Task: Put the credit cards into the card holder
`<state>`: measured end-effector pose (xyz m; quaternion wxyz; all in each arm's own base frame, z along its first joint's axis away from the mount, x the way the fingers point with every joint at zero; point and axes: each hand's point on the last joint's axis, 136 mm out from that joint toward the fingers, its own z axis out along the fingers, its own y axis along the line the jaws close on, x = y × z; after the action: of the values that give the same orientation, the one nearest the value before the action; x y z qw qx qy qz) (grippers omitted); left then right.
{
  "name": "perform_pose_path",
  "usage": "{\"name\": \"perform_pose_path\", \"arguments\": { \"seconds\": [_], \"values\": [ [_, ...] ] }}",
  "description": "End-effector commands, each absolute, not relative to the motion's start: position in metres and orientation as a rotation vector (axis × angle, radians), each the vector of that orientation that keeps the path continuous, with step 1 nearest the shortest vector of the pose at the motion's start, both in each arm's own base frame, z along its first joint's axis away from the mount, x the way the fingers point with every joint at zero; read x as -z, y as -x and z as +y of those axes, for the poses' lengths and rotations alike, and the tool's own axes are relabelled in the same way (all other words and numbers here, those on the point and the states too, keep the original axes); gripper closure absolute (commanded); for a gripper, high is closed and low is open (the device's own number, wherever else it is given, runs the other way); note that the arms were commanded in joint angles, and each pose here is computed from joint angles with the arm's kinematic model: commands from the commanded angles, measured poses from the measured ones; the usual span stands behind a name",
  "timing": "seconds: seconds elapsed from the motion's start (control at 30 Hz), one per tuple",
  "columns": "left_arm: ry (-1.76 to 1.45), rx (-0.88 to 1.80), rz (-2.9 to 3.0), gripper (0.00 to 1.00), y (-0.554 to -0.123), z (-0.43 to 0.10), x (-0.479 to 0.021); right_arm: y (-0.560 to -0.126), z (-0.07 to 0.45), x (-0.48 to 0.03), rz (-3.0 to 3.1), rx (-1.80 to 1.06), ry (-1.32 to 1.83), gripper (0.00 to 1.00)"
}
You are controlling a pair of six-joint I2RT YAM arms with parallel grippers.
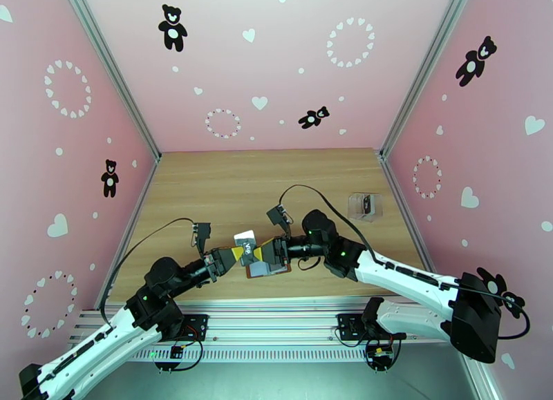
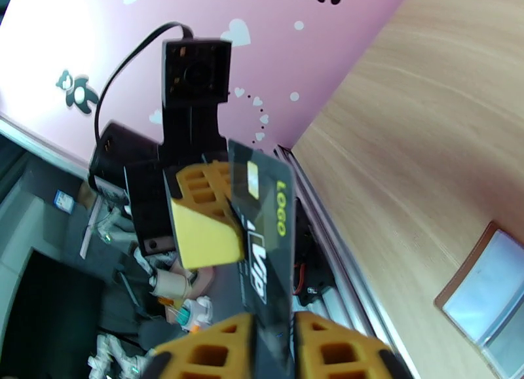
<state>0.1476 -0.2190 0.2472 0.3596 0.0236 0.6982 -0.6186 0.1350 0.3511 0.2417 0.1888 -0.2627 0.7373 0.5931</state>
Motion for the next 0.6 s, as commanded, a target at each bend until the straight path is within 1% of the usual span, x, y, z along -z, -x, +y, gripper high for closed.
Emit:
{"name": "perform_pose_path", "arguments": {
  "seconds": [0.0, 0.17, 0.4, 0.57],
  "values": [
    [-0.121, 1.613, 1.815, 1.00, -0.138, -0.221, -0.254, -0.127, 0.350, -0.266, 1.978, -1.673, 0.827, 0.69],
    [-0.173, 1.633, 1.845, 1.00, -0.130, -0.225, -0.255, -0.122, 0.346, -0.278, 1.930, -1.683, 0.857, 0.69],
    [-0.189, 1.669, 1.833, 1.00, -0.126, -0.226, -0.257, -0.121, 0.348, -0.274, 1.946, -1.692, 0.863, 0.71],
    [-0.184, 1.672, 1.839, 1.00, -0.126, -0.227, -0.256, -0.119, 0.349, -0.273, 1.945, -1.700, 0.873, 0.75]
  ]
}}
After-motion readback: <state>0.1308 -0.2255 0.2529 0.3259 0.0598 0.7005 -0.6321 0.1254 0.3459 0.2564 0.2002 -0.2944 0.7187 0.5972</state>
